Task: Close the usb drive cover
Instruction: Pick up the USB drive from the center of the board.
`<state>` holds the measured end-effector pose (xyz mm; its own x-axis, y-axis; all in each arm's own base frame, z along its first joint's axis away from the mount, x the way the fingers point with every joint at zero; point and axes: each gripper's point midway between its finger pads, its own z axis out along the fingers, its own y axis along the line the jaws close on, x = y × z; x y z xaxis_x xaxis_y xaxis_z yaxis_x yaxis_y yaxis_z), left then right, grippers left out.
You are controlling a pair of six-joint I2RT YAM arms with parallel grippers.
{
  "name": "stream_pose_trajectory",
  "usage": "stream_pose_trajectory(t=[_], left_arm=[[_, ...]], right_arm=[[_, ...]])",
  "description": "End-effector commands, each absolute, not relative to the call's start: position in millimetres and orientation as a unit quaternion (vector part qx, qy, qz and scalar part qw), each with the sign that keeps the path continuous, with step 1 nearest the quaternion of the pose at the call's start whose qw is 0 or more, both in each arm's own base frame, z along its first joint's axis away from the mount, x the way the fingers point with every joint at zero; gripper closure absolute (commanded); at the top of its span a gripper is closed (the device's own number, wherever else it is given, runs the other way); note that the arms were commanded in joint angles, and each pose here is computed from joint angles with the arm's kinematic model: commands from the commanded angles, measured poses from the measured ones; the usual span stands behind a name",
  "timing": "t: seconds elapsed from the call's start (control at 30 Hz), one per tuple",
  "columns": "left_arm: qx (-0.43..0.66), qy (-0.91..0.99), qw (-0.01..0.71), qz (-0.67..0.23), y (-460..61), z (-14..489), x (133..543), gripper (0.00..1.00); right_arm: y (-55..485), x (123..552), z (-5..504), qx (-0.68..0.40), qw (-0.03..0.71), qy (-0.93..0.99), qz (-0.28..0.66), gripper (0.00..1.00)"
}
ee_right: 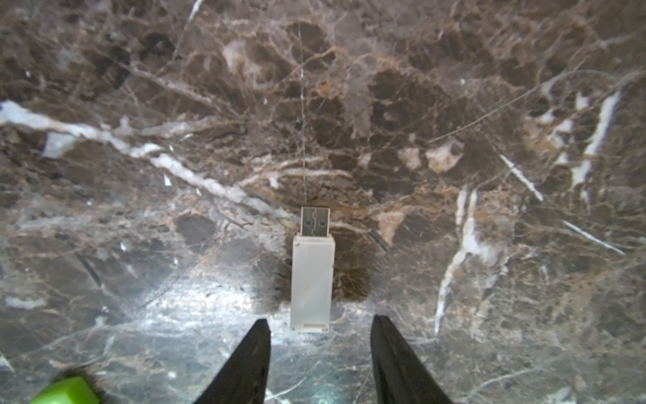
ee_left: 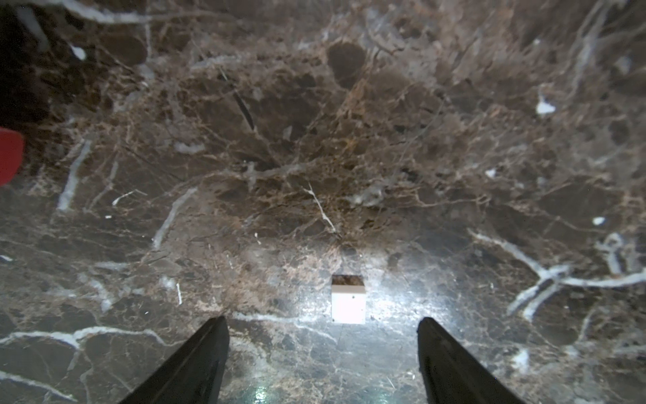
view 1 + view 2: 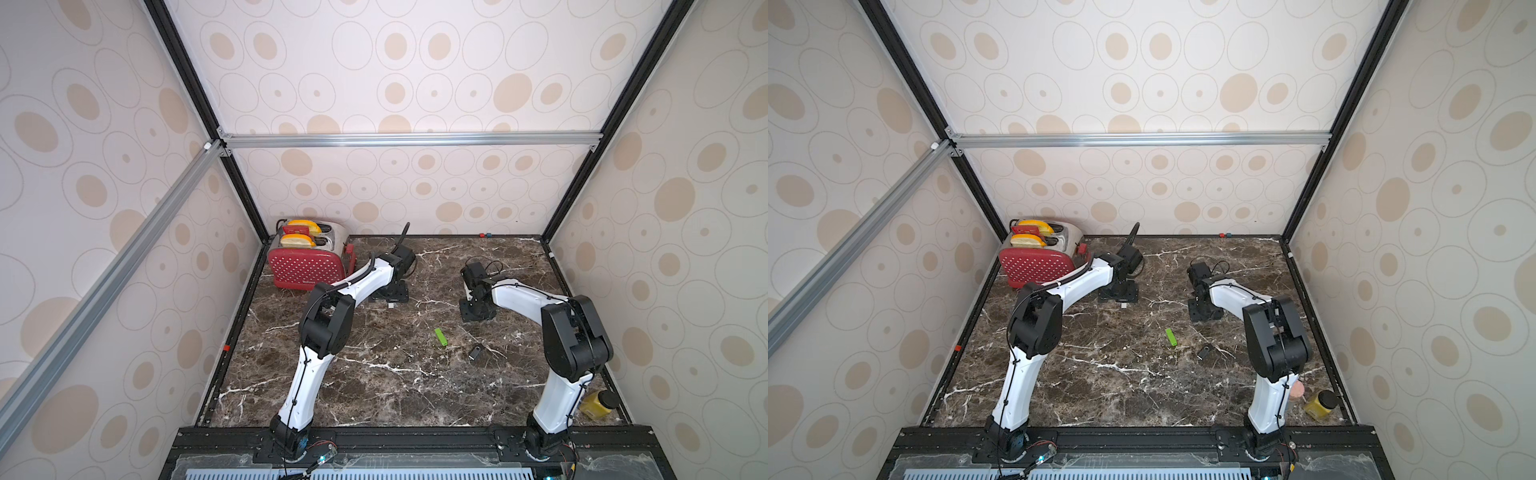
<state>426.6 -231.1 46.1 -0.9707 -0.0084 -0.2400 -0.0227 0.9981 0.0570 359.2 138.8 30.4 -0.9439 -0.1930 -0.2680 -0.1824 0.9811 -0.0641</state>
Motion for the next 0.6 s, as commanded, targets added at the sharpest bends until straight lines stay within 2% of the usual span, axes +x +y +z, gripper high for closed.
stream_pose_trajectory(t=[0.0,0.57], left_arm=[[-0.015,0.994,0.101,0.04,-222,43,425,0.16],[-0.051,0.996,0.071,0.027,-221,17,427,0.22]], right_arm=[[139,358,22,-0.089,0.125,0.988,-0.017,0.51],[147,357,13,-0.104,0.117,0.988,-0.012,0.58]])
